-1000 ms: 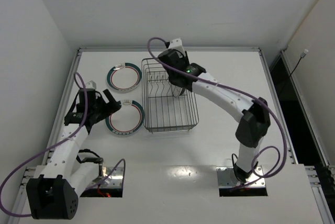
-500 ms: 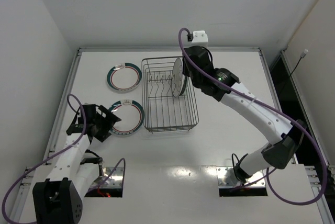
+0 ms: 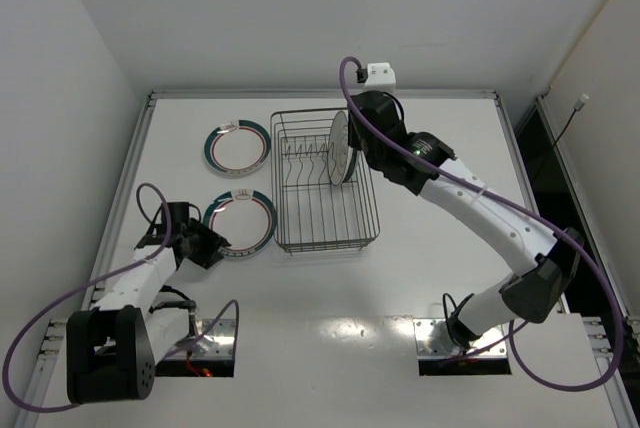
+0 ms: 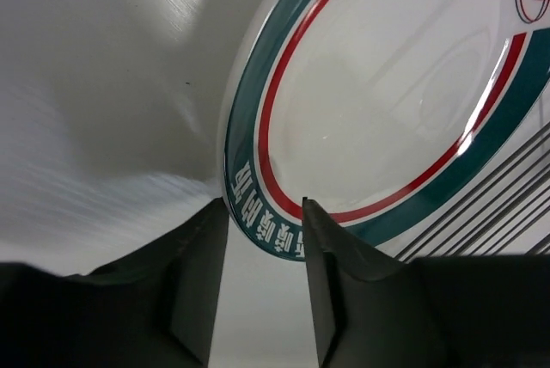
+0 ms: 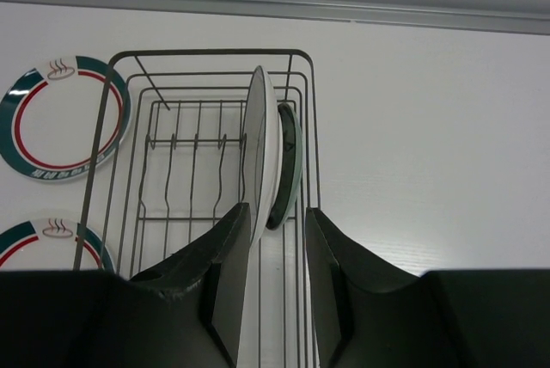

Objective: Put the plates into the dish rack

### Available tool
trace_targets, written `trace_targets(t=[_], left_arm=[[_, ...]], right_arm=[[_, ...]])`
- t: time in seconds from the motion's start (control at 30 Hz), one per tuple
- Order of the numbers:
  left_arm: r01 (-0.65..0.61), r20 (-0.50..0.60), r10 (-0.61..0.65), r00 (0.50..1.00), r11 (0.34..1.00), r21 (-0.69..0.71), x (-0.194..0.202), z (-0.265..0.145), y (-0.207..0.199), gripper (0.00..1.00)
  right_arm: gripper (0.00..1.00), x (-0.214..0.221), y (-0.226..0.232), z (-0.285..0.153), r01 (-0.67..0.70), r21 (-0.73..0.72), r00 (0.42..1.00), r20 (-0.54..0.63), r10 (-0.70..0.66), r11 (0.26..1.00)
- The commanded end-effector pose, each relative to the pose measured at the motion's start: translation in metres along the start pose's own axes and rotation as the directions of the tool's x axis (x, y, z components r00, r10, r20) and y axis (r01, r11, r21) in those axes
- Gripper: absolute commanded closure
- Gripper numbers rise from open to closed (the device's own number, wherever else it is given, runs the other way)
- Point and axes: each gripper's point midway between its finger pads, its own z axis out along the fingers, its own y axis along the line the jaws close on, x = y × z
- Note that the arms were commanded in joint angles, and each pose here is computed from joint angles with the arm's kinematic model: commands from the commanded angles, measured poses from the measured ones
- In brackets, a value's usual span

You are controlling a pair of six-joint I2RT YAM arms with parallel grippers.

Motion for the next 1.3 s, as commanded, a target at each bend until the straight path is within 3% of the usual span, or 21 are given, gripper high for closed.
trace_targets(t=[0.0, 0.13, 0.17, 0.27, 0.47, 0.7, 1.0, 1.27], left_arm=[[-0.010, 0.008, 0.010, 1.000, 0.999, 0.031, -0.005, 0.000, -0.008, 0.67], [-0.016, 0.025, 0.014, 1.000, 0.999, 0.046, -0.011, -0.006, -0.014, 0.83], [-0.016, 0.025, 0.014, 1.000, 0.999, 0.047, -0.011, -0.008, -0.014, 0.91], [-0.038, 0.058, 0.032, 0.998, 0.994, 0.105, -0.020, -0.020, -0.032, 1.00], [-0.083, 0.163, 0.050, 0.985, 0.976, 0.202, -0.044, -0.060, -0.071, 1.00], [-0.125, 0.215, 0.082, 0.973, 0.973, 0.192, -0.057, -0.081, -0.083, 1.00], [-0.122, 0.210, 0.082, 0.974, 0.975, 0.186, -0.055, -0.078, -0.080, 1.00], [-0.092, 0.160, 0.070, 0.985, 0.987, 0.132, -0.035, -0.047, -0.042, 1.00]], right_arm=[[0.71, -0.010, 0.001, -0.002, -0.046, -0.006, 0.998, 0.037, 0.046, 0.999], [0.71, -0.009, -0.006, 0.001, -0.062, 0.002, 0.998, 0.035, 0.062, 0.998], [0.71, -0.005, -0.006, 0.002, -0.056, 0.004, 0.998, 0.028, 0.056, 0.998], [0.71, -0.006, -0.007, 0.002, -0.074, -0.011, 0.997, 0.029, 0.075, 0.997], [0.71, -0.005, -0.013, 0.000, -0.106, -0.021, 0.994, 0.028, 0.106, 0.994], [0.71, -0.008, -0.013, 0.000, -0.127, -0.036, 0.991, 0.036, 0.129, 0.991], [0.71, -0.007, -0.012, 0.000, -0.127, -0.045, 0.991, 0.033, 0.129, 0.991], [0.71, -0.003, -0.010, 0.000, -0.131, -0.051, 0.991, 0.022, 0.133, 0.990]])
